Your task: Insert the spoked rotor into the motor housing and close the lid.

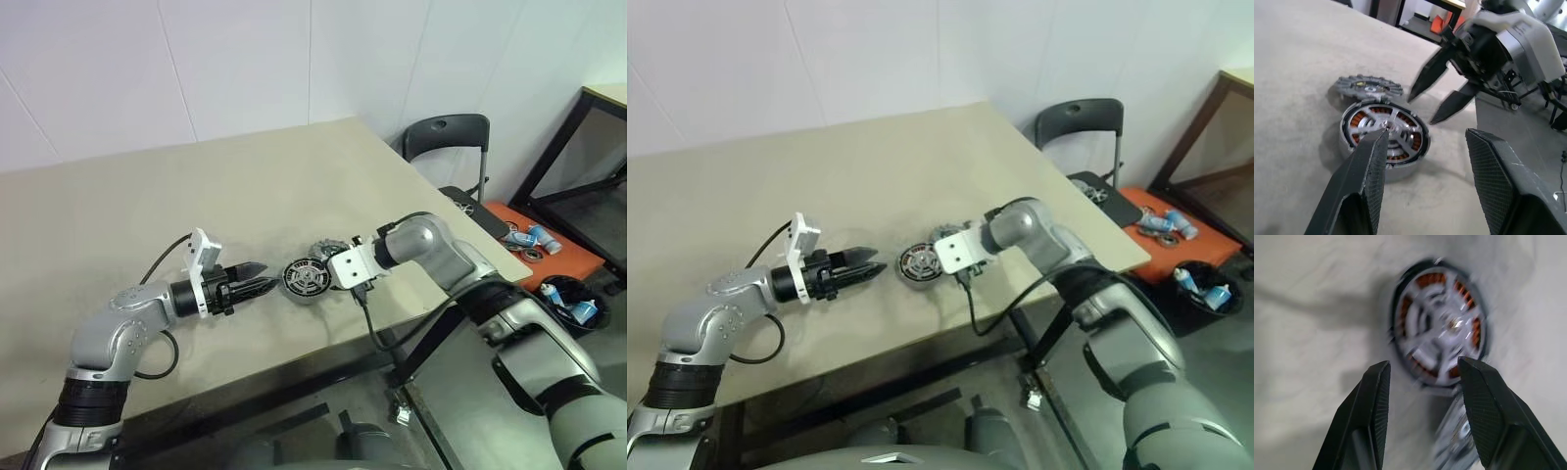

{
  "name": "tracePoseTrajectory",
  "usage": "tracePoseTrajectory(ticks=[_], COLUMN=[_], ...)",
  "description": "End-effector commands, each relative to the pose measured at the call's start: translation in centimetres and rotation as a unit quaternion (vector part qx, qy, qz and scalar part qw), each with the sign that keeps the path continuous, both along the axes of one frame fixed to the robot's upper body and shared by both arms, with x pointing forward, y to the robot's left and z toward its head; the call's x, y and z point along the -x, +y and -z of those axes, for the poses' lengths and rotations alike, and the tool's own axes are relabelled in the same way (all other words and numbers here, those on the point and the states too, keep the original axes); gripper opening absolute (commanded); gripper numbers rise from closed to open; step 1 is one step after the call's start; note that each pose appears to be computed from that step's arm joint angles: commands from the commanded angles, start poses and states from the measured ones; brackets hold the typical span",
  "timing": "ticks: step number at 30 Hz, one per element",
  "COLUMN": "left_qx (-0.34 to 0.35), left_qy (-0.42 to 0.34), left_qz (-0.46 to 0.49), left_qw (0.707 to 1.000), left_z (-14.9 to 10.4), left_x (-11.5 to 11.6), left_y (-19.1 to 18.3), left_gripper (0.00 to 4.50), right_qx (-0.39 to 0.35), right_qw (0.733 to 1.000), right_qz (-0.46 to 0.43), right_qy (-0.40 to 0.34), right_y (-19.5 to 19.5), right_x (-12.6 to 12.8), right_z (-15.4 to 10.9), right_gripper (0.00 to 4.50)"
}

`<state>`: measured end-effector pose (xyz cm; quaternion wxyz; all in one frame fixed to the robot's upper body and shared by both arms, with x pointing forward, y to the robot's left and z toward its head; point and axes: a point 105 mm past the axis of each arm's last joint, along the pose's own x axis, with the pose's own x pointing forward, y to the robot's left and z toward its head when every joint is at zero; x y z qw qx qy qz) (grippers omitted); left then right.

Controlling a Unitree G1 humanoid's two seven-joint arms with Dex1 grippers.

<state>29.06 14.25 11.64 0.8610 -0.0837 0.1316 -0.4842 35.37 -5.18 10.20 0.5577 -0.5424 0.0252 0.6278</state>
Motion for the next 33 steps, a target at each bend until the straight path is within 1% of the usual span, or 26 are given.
tracePoseTrajectory(ticks=[1, 5, 8, 10, 13, 17, 21, 23, 26, 28, 30, 33], left_qx=[0.005, 0.002, 0.001, 0.0, 0.0, -0.001, 0.002, 0.002, 0.003, 0.003, 0.003, 0.0], left_qy=[-0.027, -0.024, -0.021, -0.02, -0.018, -0.018, -0.022, -0.021, -0.019, -0.018, -0.014, -0.01], left_qz=[0.008, 0.005, 0.004, 0.004, 0.003, 0.007, 0.011, 0.012, 0.011, 0.011, 0.008, 0.003], left_qw=[1.0, 1.0, 1.0, 1.0, 1.0, 1.0, 1.0, 1.0, 1.0, 1.0, 1.0, 1.0], left_z=[-1.1, -0.8, -0.5, -0.3, 0.0, 0.2, 0.3, 0.4, 0.6, 0.7, 1.2, 2.2], left_x=[0.4, 0.6, 0.7, 0.8, 0.8, 0.8, 0.8, 0.9, 0.8, 0.8, 0.7, 0.7], left_y=[-0.5, -0.3, 0.0, 0.1, 0.5, 0.5, 0.4, 0.4, 0.3, 0.3, 0.6, 1.4], left_gripper=[2.66, 2.66, 2.66, 2.66, 2.66, 2.66, 2.66, 2.66, 2.66, 2.66, 2.66, 2.66], right_qx=[-0.012, 0.012, 0.023, 0.021, -0.006, 0.004, -0.006, 0.008, 0.046, 0.058, 0.061, 0.053], right_qw=[1.0, 1.0, 0.999, 0.999, 0.999, 0.999, 1.0, 1.0, 0.998, 0.998, 0.997, 0.997], right_qz=[-0.012, -0.024, -0.028, -0.03, -0.029, -0.032, -0.025, -0.027, -0.035, -0.039, -0.045, -0.05], right_qy=[-0.018, -0.002, -0.01, -0.014, -0.012, -0.022, -0.012, -0.007, 0.002, 0.006, 0.006, 0.002], right_y=[1.1, 0.6, 0.0, -0.1, 0.3, 0.1, 0.3, -0.1, -1.3, -1.7, -1.7, -1.0], right_x=[-0.5, 0.0, -0.1, -0.1, -0.2, -0.6, -0.8, -0.6, -0.1, 0.1, 0.2, 0.2], right_z=[-1.0, 0.3, 0.5, 0.0, -1.7, -2.2, -3.0, -2.5, -0.3, 0.6, 0.9, 0.8], right_gripper=[2.29, 2.29, 2.29, 2.29, 2.29, 2.29, 2.29, 2.29, 2.29, 2.29, 2.29, 2.29])
